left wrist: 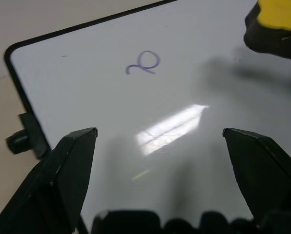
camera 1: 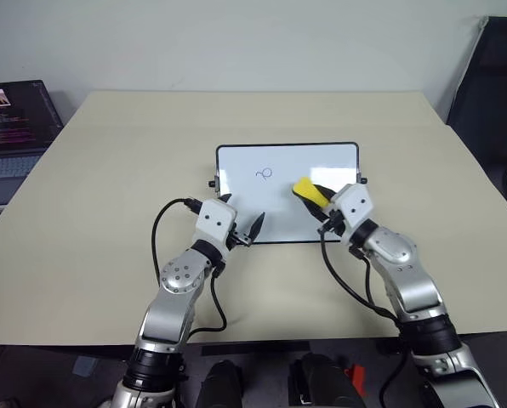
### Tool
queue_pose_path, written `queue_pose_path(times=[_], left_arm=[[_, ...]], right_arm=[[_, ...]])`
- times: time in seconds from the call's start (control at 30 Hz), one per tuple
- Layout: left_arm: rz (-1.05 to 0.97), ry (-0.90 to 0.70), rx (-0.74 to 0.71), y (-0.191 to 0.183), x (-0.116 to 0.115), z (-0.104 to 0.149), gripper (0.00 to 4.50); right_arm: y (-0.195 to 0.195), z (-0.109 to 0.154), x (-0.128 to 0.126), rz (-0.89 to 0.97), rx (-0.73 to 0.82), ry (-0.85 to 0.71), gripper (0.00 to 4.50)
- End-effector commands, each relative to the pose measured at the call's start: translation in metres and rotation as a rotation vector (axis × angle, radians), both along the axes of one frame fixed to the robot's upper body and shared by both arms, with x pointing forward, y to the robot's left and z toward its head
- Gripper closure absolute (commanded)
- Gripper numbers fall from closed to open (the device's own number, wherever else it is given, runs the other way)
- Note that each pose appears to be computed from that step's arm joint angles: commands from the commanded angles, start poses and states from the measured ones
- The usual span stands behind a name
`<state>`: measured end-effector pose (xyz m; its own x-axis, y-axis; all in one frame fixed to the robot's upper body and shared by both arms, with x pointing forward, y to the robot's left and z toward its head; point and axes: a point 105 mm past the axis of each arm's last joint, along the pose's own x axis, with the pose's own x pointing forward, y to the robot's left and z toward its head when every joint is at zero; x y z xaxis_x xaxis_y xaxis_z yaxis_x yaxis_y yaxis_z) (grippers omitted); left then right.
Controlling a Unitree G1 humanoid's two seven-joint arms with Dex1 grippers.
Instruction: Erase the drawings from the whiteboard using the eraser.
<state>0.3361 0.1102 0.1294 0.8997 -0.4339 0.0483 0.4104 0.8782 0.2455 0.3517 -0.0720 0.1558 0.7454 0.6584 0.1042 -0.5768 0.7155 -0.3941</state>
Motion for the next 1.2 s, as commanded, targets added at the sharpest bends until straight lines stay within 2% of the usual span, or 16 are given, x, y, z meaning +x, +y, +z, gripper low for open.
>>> queue_pose_path(times=[0.03, 0.27, 0.43, 0.67, 0.8, 0.93, 1.03, 1.2], left_arm=[[-0.014, -0.043, -0.013, -0.005, 0.007, 0.012, 0.0], [-0.01, -0.066, 0.009, -0.007, 0.02, 0.016, 0.0], [-0.01, -0.088, 0.018, -0.004, 0.026, 0.021, 0.0], [-0.001, -0.099, 0.026, -0.001, 0.026, 0.022, 0.0], [0.008, -0.102, 0.021, 0.0, 0.024, 0.023, 0.0], [0.011, -0.104, 0.02, 0.0, 0.024, 0.024, 0.0], [0.011, -0.104, 0.02, 0.001, 0.025, 0.025, 0.0], [0.0, -0.104, 0.023, 0.0, 0.027, 0.025, 0.0]], right_arm=[[0.015, 0.02, 0.016, 0.015, 0.008, -0.075, 3.38], [0.039, 0.037, 0.052, 0.025, -0.061, -0.12, 3.38], [0.051, 0.045, 0.066, 0.048, -0.074, -0.146, 3.38], [0.056, 0.029, 0.067, 0.073, -0.105, -0.106, 3.38], [0.051, -0.002, 0.057, 0.092, -0.145, -0.032, 3.38], [0.05, -0.018, 0.045, 0.117, -0.154, 0.01, 3.38], [0.041, -0.017, 0.049, 0.071, -0.151, 0.02, 3.38], [0.019, 0.002, 0.071, -0.055, -0.147, -0.02, 3.38]])
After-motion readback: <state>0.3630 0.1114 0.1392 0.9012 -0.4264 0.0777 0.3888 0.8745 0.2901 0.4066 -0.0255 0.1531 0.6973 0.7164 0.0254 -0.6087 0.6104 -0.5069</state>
